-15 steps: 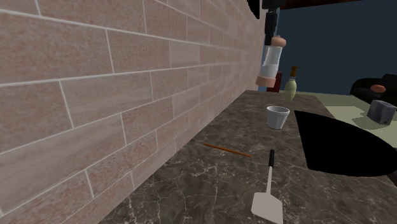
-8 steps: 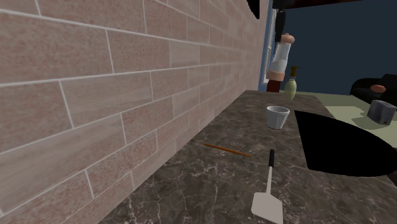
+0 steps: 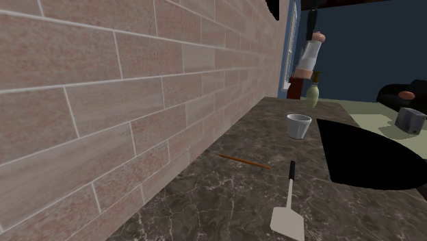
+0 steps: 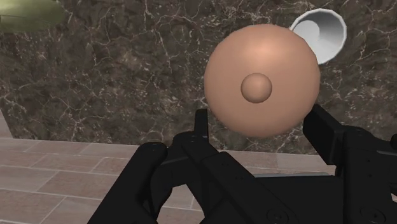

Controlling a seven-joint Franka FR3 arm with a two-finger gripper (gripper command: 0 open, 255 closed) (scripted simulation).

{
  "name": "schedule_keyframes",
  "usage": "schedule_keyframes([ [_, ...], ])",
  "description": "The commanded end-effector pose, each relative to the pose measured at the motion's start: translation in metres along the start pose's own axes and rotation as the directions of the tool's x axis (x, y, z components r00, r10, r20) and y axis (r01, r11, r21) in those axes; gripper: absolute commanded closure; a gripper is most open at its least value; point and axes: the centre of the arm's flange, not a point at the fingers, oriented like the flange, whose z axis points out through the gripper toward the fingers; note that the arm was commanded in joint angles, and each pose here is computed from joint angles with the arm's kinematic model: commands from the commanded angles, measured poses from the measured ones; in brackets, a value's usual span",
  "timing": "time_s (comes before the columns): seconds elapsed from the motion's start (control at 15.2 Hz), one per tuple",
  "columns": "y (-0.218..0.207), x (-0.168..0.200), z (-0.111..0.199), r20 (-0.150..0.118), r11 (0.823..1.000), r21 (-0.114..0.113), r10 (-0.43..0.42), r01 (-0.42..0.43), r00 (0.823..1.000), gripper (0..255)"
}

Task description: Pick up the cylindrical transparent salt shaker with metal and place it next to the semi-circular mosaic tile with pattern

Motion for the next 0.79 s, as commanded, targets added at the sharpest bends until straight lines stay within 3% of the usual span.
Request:
schedule_keyframes([
  [0.0, 0.025, -0.008, -0.002, 0.0, 1.0, -0.001, -0.002, 0.002, 1.0, 255],
  [0.73, 0.022, -0.009, 0.05, 0.0, 1.0, -0.001, -0.002, 0.002, 1.0, 255],
])
